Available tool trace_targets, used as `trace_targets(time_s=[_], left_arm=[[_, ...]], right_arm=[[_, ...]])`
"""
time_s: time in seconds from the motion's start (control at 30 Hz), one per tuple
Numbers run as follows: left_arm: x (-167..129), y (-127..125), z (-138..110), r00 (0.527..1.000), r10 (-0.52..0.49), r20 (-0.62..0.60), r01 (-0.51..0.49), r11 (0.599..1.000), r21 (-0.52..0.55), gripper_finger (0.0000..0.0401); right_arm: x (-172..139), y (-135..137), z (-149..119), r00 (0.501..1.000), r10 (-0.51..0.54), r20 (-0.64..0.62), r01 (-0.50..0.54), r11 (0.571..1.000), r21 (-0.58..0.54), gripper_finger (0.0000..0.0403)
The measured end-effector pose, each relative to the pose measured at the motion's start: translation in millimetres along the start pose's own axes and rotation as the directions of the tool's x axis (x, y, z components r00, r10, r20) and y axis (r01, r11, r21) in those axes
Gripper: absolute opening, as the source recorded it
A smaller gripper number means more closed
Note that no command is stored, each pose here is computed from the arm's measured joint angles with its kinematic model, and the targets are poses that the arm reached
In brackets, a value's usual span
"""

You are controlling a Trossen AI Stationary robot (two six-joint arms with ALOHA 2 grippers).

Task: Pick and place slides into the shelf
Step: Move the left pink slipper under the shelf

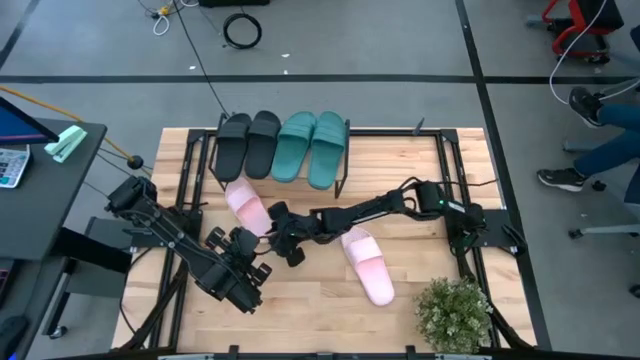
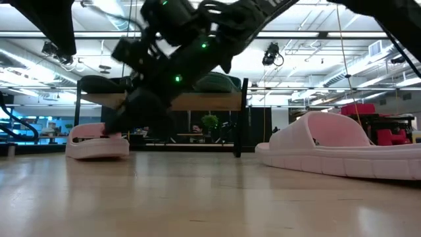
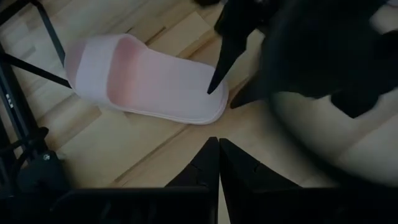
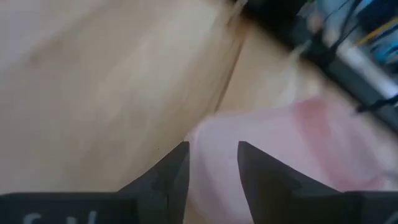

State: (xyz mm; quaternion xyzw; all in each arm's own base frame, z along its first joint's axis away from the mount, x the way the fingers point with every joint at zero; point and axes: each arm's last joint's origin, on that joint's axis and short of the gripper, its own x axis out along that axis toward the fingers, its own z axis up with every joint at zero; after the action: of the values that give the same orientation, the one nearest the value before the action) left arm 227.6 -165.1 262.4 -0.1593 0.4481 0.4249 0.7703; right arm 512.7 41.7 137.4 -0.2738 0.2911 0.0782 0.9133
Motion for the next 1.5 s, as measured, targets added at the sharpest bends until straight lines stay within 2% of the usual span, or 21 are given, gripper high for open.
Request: trace_targets(time_s=[0.13,0.37,0.53,0.63,0.77,0.87,1.03,1.23,1.33,1.5], left_arm=[[-2.3,-0.7,-3.5,1.0,-0.014,0.0,0.014,1.0,0.008,0.0017],[-6.2,-0.9,-9.3,0.999,-0.031,0.005,0.031,0.999,0.026,0.0005],[-6.2,-1.1,-9.4,0.999,-0.033,0.005,0.033,0.999,0.025,0.0019],[-6.2,-1.0,-9.4,0.999,-0.032,0.005,0.032,0.999,0.025,0.0026],[-6.2,-1.2,-9.4,0.999,-0.034,0.005,0.034,0.999,0.022,0.0025],[-6.2,-1.8,-9.5,0.999,-0.039,0.004,0.039,0.999,0.02,0.0016],[-6.1,-1.8,-9.3,0.999,-0.039,0.004,0.039,0.999,0.019,0.0006],[-6.1,-1.8,-9.3,0.999,-0.039,0.004,0.039,0.999,0.018,0.0018],[-6.2,-2.5,-9.4,0.999,-0.046,0.003,0.045,0.999,0.014,0.0025],[-6.3,-3.6,-9.6,0.998,-0.056,0.003,0.056,0.998,0.007,0.0018]], right_arm=[[11.6,-1.6,-11.1,0.995,0.044,-0.094,-0.043,0.999,0.003,0.0142],[14.7,-3.1,-13.4,0.994,0.007,-0.106,-0.013,0.999,-0.05,0.0142],[17.1,-6.9,-16.5,0.996,0.035,-0.077,-0.039,0.998,-0.049,0.0136],[19.8,-5.1,-19.0,0.996,0.037,-0.081,-0.042,0.998,-0.055,0.0106],[21.5,-3.7,-19.2,0.997,0.041,-0.072,-0.046,0.997,-0.058,0.0031],[20.8,-0.5,-15.7,0.997,0.049,-0.056,-0.052,0.998,-0.041,0.002],[19.9,6.8,-6.4,1.0,0.018,-0.02,-0.018,1.0,-0.01,0.0023],[18.8,-2.0,6.0,0.992,-0.062,0.11,0.059,0.998,0.029,0.0018],[19.2,-11.5,2.4,0.988,-0.123,0.093,0.118,0.992,0.052,0.0021],[20.3,-35.7,-12.7,0.98,-0.196,0.042,0.185,0.965,0.188,0.0018]])
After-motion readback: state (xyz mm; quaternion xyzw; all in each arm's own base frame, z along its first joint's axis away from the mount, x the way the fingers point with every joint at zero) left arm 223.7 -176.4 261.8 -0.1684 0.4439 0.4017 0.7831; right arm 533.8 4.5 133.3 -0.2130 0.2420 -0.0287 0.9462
